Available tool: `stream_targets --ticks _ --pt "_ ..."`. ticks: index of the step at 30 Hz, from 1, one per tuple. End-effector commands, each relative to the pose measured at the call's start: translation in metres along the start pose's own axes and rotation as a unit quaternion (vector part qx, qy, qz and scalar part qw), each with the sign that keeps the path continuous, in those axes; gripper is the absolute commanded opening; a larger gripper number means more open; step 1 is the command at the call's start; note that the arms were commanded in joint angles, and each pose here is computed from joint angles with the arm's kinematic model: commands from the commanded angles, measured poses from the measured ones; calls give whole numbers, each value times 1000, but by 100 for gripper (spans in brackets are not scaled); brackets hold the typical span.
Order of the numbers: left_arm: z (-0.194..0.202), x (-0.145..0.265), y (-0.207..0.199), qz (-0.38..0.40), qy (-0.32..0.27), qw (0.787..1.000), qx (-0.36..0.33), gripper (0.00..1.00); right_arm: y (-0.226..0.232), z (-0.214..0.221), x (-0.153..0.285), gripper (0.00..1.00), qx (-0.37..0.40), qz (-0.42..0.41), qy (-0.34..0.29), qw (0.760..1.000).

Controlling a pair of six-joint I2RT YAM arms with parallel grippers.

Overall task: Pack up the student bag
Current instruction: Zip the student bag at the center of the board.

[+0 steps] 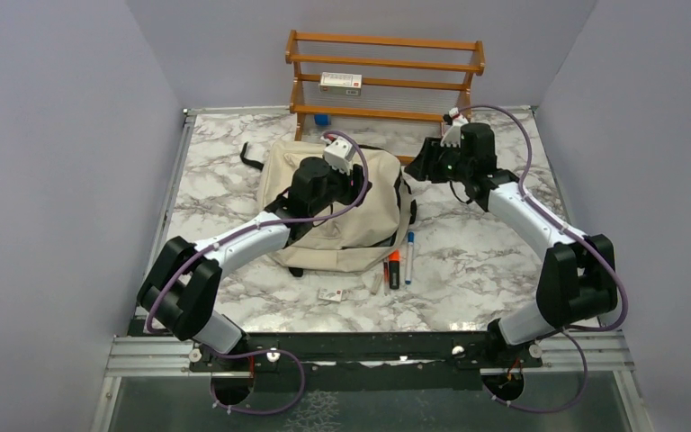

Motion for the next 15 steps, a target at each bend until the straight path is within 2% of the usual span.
stream_targets --ticks 1,3,7,15 --pt "-10 -1 -1 -2 -21 1000 9 57 -6 8 11 57 67 1 14 998" --pt "-9 -1 0 -3 -19 1000 14 59 -6 10 13 61 93 -21 13 995" --pt "-9 0 1 1 -18 1000 17 59 -10 14 7 62 129 -62 43 989" --pt "-11 3 1 3 -14 1000 7 60 -25 23 -8 54 165 -133 86 974"
Point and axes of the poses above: each gripper's point midway between its finger pads, its own x axis back along the fingers, its own y axis along the line the jaws close on, z = x × y, the point moved 9 cm from there along x, back along the fingers, and after that the axes turned 13 degrees about x, right-handed, at the moved point
